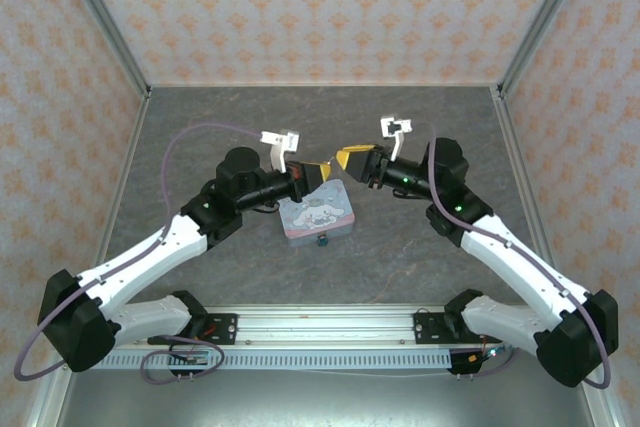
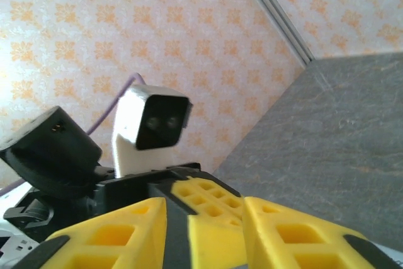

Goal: Unlock the padlock with the key

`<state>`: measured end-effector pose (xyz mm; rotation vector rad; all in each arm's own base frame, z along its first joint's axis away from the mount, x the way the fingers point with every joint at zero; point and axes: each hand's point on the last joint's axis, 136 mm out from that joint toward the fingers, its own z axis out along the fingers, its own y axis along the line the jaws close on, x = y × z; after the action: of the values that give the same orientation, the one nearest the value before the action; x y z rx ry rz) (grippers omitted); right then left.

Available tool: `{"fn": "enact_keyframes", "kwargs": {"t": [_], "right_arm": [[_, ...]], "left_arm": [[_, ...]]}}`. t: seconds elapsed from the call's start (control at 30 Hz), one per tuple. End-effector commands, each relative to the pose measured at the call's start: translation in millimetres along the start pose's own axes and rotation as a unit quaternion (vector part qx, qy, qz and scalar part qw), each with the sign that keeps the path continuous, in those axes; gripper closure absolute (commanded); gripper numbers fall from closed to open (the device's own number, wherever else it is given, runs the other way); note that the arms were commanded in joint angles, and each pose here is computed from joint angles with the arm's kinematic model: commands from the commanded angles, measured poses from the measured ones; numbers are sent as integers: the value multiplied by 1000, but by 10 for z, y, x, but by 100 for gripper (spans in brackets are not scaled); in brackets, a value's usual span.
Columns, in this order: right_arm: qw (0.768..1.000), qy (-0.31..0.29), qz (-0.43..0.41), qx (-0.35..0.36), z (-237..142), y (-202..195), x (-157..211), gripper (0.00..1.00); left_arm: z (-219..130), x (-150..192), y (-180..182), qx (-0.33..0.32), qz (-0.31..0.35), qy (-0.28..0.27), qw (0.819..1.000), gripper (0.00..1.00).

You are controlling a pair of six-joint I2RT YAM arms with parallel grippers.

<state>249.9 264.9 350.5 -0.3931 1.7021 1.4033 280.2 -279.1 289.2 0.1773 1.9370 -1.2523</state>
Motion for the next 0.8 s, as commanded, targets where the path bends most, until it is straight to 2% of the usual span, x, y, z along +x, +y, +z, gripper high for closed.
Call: {"fn": "enact_keyframes", "kwargs": {"t": [0.0, 0.27, 0.77], "right_arm": [[998, -47, 13, -40, -45, 132, -137, 61], [993, -64, 74, -69, 47, 28, -69, 61], [989, -66, 95, -87, 182, -3, -87, 66]], "left_arm": [[-41, -251, -122, 27, -29, -63, 997, 100], [-98, -359, -258, 48, -33, -82, 995, 100], [-36, -364, -359, 67, -39, -81, 994, 100]]}}
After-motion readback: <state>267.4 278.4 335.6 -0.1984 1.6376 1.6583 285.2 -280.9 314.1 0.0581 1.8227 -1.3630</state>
